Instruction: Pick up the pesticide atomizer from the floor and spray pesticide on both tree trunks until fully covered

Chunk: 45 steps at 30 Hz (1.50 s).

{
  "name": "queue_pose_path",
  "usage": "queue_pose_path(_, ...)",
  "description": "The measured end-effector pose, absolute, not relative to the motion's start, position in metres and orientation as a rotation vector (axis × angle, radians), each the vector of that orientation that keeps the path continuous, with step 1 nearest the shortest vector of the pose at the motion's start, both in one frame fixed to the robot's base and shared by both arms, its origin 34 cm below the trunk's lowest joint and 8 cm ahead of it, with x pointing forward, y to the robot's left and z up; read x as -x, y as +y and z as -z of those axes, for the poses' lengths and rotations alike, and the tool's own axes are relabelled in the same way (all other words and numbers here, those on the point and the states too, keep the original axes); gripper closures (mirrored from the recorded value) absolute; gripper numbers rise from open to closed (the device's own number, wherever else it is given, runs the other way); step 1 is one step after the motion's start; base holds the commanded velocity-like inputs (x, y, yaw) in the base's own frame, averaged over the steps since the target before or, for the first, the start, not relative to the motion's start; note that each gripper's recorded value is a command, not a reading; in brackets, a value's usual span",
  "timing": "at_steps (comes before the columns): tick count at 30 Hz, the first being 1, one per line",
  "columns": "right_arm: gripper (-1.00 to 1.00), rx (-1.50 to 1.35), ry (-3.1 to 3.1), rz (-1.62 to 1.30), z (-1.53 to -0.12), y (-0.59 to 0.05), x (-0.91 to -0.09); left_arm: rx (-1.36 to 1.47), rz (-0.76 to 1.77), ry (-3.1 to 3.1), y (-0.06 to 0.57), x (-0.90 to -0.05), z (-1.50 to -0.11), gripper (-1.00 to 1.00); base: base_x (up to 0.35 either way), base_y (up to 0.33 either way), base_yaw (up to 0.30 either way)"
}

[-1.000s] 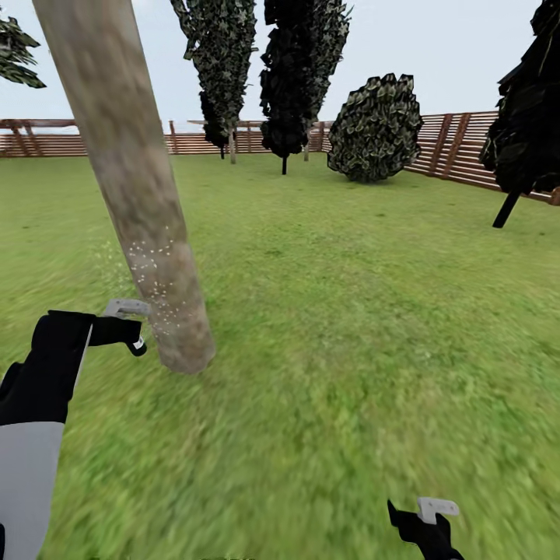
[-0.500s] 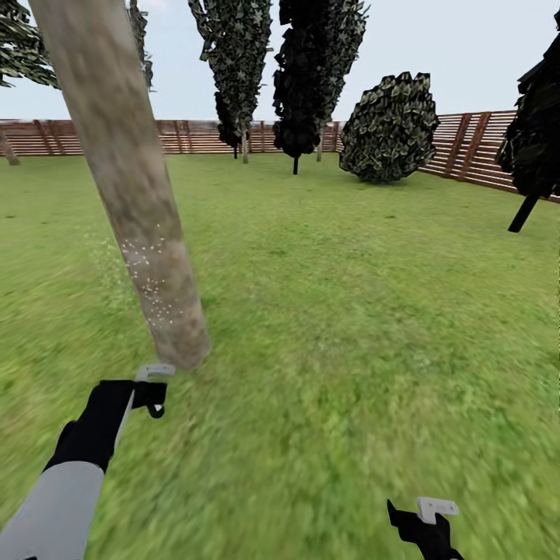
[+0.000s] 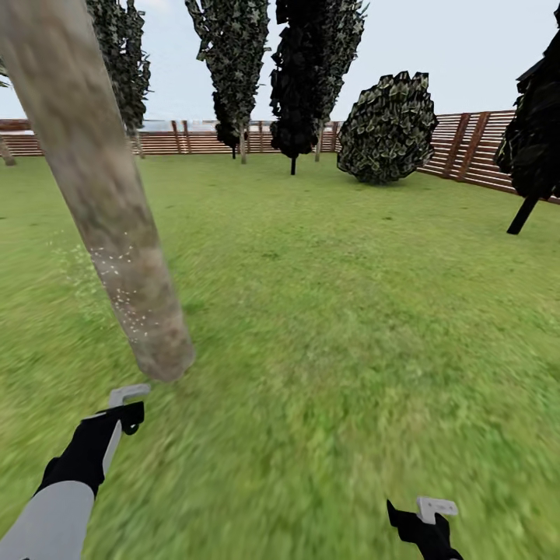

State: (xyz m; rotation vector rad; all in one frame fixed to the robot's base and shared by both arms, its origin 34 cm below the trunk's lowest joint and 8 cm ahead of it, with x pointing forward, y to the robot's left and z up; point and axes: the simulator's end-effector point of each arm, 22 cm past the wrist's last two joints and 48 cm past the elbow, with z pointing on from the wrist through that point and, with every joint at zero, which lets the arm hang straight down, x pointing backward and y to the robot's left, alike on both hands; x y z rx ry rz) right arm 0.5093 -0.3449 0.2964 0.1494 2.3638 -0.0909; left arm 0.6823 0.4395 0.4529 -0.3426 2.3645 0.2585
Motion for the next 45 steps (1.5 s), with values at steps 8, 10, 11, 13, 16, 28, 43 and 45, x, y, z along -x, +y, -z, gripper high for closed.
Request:
queue_pose_path(8,-1.0,-0.151,2.364,0.091,-0.296,-0.345,-0.509,0.361,-0.257,2.363,0.438,-0.679,-0.45,1.0,0.239,-0.194,0.239)
queue_pose_path(10,-1.0,-0.153,2.363,0.091,-0.296,-0.345,-0.509,0.361,-0.258,2.366,0.437,-0.678,-0.449,1.0,0.183,-0.229,0.276)
queue_pose_path(11,-1.0,-0.153,2.363,0.091,-0.296,-0.345,-0.509,0.361,-0.261,2.365,0.437,-0.679,-0.45,1.0,0.181,-0.231,0.277)
queue_pose_path(13,-1.0,-0.153,2.363,0.091,-0.296,-0.345,-0.509,0.368,-0.276,2.365,0.438,-0.679,-0.451,1.0,0.18,-0.231,0.277)
queue_pose_path(16,-1.0,-0.154,2.363,0.091,-0.296,-0.345,-0.509,0.386,-0.284,2.389,0.436,-0.672,-0.441,1.0,0.209,-0.231,0.277)
queue_pose_path(28,-1.0,-0.153,2.363,0.091,-0.296,-0.345,-0.509,0.355,-0.294,2.418,0.433,-0.669,-0.436,1.0,0.231,-0.228,0.057)
queue_pose_path(43,-1.0,-0.152,2.364,0.09,-0.296,-0.345,-0.509,0.345,-0.312,2.466,0.435,-0.66,-0.43,1.0,0.225,-0.232,0.239)
queue_pose_path(45,-1.0,-0.152,2.364,0.09,-0.296,-0.345,-0.509,0.344,-0.309,2.466,0.434,-0.66,-0.43,1.0,0.178,-0.271,0.275)
